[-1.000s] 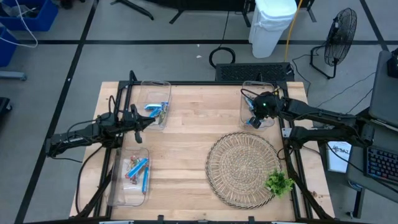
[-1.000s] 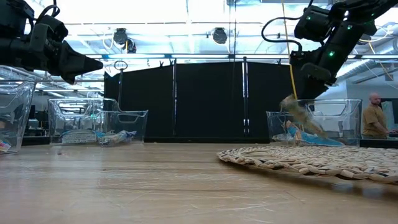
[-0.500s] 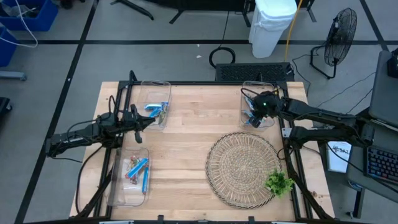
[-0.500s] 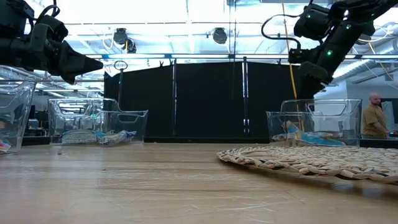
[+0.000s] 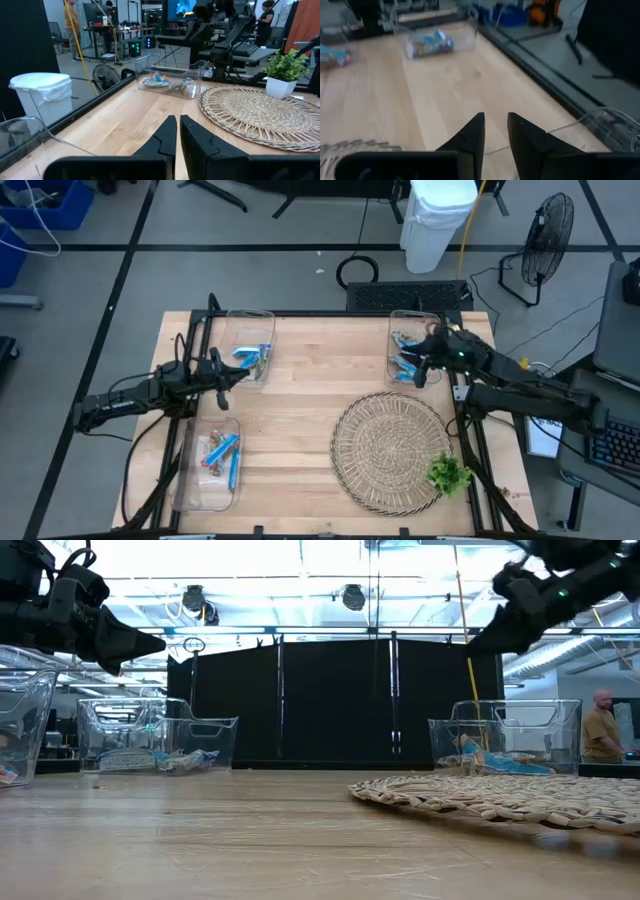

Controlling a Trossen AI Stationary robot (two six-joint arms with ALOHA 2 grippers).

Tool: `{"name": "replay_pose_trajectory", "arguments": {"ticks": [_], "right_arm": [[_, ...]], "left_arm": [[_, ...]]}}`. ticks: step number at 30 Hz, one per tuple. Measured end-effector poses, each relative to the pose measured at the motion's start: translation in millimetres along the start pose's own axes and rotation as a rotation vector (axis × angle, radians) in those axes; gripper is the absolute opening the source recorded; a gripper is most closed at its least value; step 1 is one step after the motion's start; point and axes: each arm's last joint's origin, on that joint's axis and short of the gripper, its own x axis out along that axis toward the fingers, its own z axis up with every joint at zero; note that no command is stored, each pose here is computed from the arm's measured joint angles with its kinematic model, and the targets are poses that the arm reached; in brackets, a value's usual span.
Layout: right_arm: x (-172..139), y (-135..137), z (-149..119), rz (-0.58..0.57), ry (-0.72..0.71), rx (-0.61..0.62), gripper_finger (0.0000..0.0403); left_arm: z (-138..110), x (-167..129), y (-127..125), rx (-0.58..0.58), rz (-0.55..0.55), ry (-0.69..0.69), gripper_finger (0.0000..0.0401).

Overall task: Pick and place Granola Bars by type
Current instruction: Return to Home Position

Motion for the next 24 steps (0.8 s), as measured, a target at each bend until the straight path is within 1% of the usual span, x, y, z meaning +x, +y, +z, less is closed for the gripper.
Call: {"name": "replay_pose_trajectory", "arguments": {"ticks": [5,11,19,21,23,24], "right_arm": [[-5.8,0.5,-26.7,0.013,-0.119,0.014,0.0074],[-6.9,4.7,-46.2,0.156,-0.26,0.011,0.0076],[0.0,5.4,-71.2,0.186,-0.368,0.024,0.0068],[0.0,5.5,-72.1,0.191,-0.402,0.034,0.0066],[-2.9,5.5,-66.8,0.198,-0.473,0.044,0.0064],[-3.3,5.7,-66.3,0.205,-0.484,0.047,0.0063]], "left_arm": [[0.1,0.0,0.0,0.0,0.0,0.0,0.0031],[0.0,0.0,0.0,0.0,0.0,0.0,0.0031],[0.0,0.0,0.0,0.0,0.0,0.0,0.0031],[0.0,0.0,0.0,0.0,0.0,0.0,0.0031],[0.0,0.0,0.0,0.0,0.0,0.0,0.0031],[-0.1,0.0,0.0,0.0,0.0,0.0,0.0031]]}}
